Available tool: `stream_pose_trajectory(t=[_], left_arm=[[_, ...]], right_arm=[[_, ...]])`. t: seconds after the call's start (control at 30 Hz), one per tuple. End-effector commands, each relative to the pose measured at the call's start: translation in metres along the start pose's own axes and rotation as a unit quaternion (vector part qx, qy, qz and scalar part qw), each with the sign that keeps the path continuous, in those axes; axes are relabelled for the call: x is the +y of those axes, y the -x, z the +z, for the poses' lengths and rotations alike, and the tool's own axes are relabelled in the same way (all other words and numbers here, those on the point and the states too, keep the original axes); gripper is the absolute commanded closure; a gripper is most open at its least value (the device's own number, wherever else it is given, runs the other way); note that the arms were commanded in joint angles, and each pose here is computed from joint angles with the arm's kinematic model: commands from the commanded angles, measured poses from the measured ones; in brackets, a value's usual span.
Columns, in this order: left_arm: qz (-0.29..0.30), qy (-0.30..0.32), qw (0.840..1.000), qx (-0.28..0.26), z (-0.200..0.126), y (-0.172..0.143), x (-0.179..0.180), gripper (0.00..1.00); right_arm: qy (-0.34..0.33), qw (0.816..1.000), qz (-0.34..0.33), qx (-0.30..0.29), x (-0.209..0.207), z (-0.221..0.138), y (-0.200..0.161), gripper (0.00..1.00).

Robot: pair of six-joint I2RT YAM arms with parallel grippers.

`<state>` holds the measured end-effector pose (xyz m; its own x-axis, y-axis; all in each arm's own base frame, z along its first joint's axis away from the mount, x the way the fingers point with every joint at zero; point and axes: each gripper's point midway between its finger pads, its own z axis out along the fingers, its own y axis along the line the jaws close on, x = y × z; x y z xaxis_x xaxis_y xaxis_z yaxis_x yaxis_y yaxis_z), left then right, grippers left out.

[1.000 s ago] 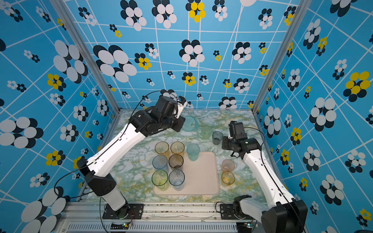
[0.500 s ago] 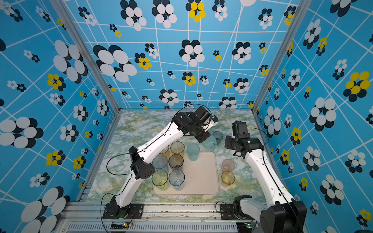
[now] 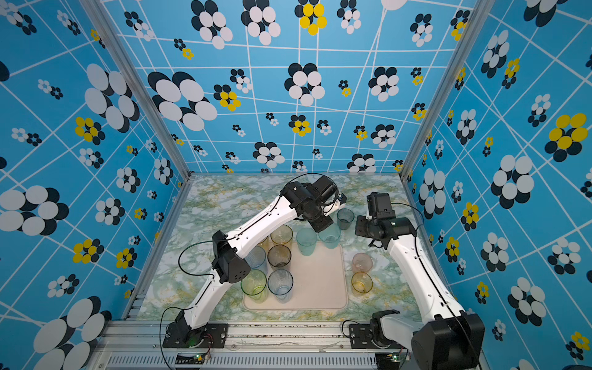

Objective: Place the glasses into the tray
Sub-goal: Place the glass on the tray.

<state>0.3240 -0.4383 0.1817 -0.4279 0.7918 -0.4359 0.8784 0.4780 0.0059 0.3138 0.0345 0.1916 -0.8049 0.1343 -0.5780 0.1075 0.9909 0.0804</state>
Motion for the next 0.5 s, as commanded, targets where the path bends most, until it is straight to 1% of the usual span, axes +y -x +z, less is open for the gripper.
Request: stream_pose_trajectory(t=[0.0,0.27,0.47], left_arm=[[0.019,-0.006,1.0,0.023,0.016,-0.009,-0.006,1.0],[0.037,-0.007,0.999,0.037,0.032,-0.013,-0.006,1.0],[0.044,-0.002,0.999,0.028,0.039,-0.008,-0.004,1.0]], right_arm=[[0.01,1.0,0.007,0.005,0.003,-0.002,0.002,0.54],[0.013,1.0,0.007,0.01,0.004,0.002,-0.002,0.54],[0.019,1.0,0.006,0.014,0.006,0.006,-0.003,0.54]])
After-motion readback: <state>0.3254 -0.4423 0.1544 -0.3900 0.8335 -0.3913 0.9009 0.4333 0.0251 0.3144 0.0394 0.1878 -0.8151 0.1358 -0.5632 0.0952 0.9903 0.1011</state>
